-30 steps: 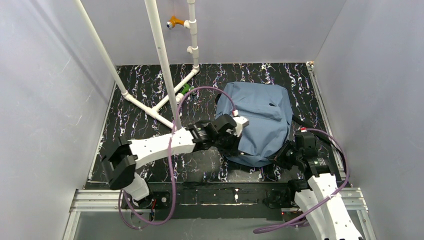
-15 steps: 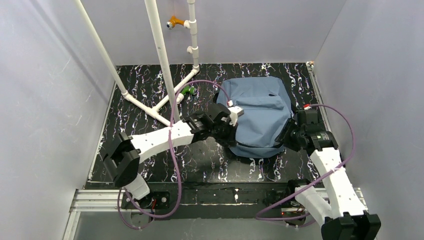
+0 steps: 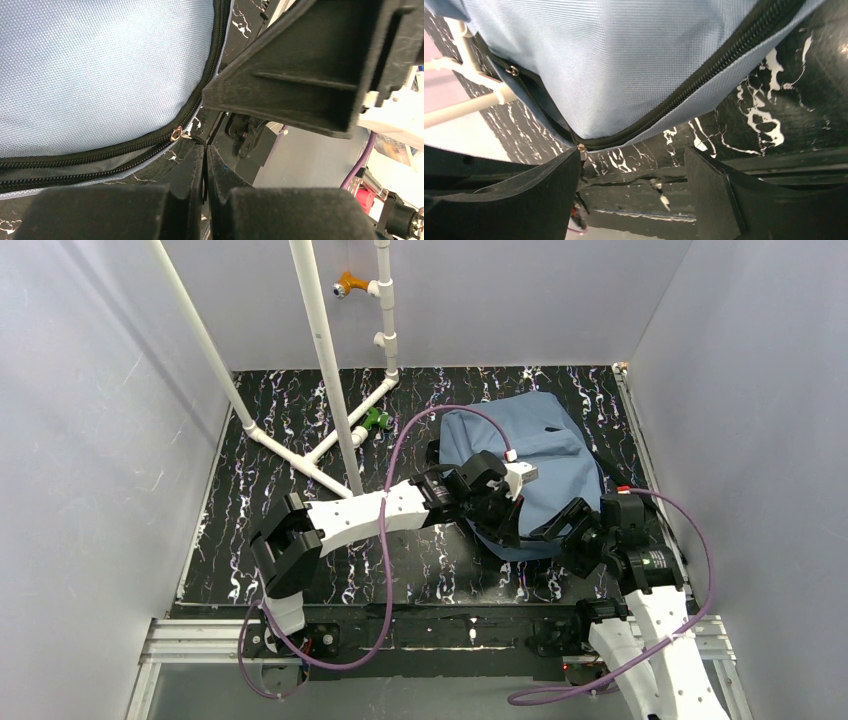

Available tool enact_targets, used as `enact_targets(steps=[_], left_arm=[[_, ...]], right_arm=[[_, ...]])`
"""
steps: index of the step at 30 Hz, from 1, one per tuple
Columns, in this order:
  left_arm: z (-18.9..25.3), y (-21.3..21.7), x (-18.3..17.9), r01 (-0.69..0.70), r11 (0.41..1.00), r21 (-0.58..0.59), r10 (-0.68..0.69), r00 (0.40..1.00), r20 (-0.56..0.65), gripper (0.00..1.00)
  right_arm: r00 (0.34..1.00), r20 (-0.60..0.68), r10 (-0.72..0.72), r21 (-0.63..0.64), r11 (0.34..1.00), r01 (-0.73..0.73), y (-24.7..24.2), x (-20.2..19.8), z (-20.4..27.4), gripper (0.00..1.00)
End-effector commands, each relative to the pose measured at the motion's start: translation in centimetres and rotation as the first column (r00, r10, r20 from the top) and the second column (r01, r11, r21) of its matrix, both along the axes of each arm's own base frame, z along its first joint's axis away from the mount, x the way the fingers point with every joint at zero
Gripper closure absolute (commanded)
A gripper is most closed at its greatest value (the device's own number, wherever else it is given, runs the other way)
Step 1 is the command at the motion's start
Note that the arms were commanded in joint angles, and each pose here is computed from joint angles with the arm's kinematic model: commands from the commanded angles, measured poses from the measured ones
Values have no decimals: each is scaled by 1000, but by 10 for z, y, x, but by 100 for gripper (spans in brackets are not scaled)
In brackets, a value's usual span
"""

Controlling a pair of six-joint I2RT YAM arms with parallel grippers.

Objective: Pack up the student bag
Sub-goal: Zip the student bag at the center of the board.

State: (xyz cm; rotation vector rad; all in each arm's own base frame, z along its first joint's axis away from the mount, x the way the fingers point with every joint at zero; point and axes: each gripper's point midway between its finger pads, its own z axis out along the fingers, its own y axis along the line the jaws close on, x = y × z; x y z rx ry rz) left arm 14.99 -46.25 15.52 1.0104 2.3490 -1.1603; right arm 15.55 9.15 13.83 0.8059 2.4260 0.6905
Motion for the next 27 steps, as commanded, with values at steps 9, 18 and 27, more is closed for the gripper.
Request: enact_targets(steps=[9,18,27], left_arm=[[29,-4,-15,29,999,-40,-27,999,40,100],[-7,106,90,-305,915,263,226,930,291,100],[-21,146,134,-408,849,335,282,887,366,100]], right_arm=[[968,35,-249,-40,967,250,-28,22,-25,88],[972,33,-232,-125,964,234,-39,14,-33,99],[986,106,-130,-159,976,146,-37,21,-14,99]])
